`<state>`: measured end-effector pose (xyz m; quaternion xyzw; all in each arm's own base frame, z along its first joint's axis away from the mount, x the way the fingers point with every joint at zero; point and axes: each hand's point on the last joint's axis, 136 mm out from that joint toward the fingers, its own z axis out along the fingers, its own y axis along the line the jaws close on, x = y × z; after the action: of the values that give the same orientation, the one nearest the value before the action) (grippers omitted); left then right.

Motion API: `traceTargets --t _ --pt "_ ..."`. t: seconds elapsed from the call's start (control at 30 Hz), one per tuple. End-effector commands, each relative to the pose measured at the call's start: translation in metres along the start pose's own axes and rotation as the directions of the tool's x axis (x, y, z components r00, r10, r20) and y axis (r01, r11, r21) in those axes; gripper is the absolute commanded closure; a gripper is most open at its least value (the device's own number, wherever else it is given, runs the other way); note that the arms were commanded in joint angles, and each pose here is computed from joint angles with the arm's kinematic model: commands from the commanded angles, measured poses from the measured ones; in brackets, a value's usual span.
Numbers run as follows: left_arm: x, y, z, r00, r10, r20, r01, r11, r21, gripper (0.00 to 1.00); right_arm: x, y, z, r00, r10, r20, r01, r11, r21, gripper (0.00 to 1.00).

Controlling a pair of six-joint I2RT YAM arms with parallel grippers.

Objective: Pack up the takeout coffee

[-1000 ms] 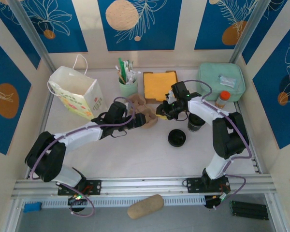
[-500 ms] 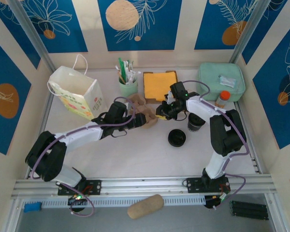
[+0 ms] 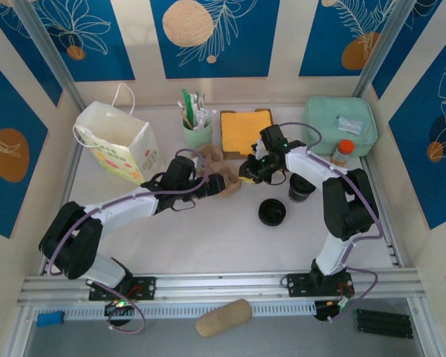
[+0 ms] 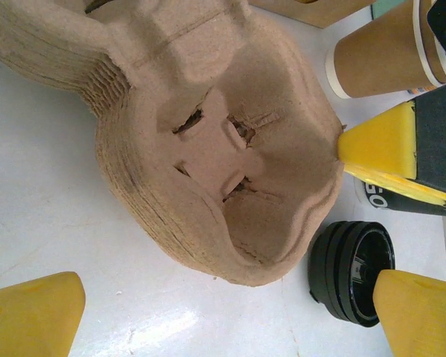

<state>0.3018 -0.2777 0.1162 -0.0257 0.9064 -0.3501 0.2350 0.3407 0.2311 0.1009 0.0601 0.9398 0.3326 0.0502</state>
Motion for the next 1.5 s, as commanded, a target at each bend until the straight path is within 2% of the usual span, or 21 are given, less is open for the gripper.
traceTargets --t 0.0,1.0,1.47 --pt "-0.004 -0.003 0.003 1.0 -0.003 -0.002 0.003 1.0 0.017 0.01 0.001 0.017 -0.008 0.999 -0.042 -0.001 0.042 0.999 -0.031 0.79" --pt "-0.004 -0.002 0.003 1.0 -0.002 -0.006 0.002 1.0 0.012 0.01 0.001 0.027 -0.013 0.999 -0.041 0.002 0.041 0.996 -0.074 0.77" --pt "-0.001 0.002 0.008 1.0 -0.004 -0.014 0.005 1.0 0.006 0.0 0.003 0.031 -0.005 0.997 0.05 -0.057 -0.063 0.969 -0.241 0.77"
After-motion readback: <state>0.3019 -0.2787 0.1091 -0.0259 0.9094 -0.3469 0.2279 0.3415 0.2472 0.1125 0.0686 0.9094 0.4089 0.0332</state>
